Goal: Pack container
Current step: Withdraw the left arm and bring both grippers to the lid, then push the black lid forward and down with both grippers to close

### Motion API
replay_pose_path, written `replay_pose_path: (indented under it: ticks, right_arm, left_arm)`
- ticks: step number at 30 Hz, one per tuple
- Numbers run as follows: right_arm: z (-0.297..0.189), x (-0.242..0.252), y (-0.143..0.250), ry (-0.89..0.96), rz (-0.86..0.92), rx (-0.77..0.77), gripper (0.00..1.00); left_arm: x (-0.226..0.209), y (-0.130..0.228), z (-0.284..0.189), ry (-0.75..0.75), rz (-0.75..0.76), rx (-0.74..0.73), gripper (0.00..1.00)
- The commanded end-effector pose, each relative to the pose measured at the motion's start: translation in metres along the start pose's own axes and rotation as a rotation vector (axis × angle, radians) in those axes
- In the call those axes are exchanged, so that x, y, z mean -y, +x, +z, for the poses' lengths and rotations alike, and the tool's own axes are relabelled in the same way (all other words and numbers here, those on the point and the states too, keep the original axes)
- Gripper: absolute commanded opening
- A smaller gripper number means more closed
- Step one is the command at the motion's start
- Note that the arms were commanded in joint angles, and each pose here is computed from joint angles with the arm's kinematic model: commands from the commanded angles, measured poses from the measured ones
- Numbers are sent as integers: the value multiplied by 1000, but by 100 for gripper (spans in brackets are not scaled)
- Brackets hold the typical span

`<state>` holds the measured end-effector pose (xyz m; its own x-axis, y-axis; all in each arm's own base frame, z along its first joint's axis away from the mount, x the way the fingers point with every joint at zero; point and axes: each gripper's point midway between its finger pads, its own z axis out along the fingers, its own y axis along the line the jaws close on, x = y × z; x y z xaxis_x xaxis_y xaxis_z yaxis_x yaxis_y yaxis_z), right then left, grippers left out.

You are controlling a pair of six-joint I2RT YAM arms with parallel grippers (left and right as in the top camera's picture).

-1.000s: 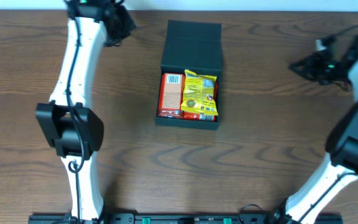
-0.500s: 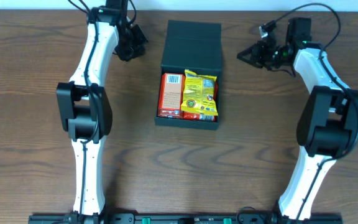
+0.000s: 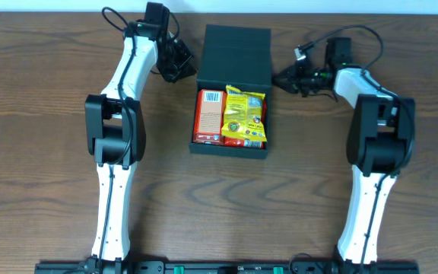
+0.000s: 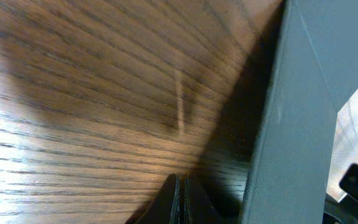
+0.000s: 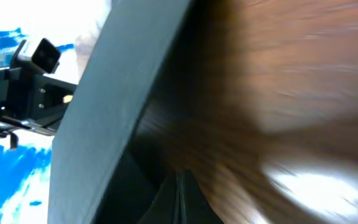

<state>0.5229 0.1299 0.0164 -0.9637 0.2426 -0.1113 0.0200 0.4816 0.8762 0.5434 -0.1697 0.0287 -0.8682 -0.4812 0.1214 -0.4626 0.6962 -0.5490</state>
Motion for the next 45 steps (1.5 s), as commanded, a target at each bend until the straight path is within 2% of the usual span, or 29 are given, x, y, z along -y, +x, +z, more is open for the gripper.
replay_pose_path:
  ticks: [1, 8, 26, 34, 39, 45]
  right_arm:
    - [16, -18, 11, -91, 32, -57, 2]
    - [22, -32, 13, -140, -3, -71, 1]
    - [-14, -86, 16, -491, -214, -153, 2]
    - [-22, -89, 15, -525, -245, -156, 2]
    - [-22, -89, 15, -525, -248, -155, 1]
    - [-23, -90, 14, -524, -235, -157, 2]
  left_arm:
    - [5, 3, 4, 19, -8, -19, 6]
    - [11, 8, 6, 34, 1, -35, 6]
    - [24, 12, 2, 118, 18, -78, 6]
    - [36, 1, -12, 241, 31, -96, 6]
    - [63, -2, -34, 440, 104, -155, 6]
    - [88, 10, -51, 596, 207, -222, 6]
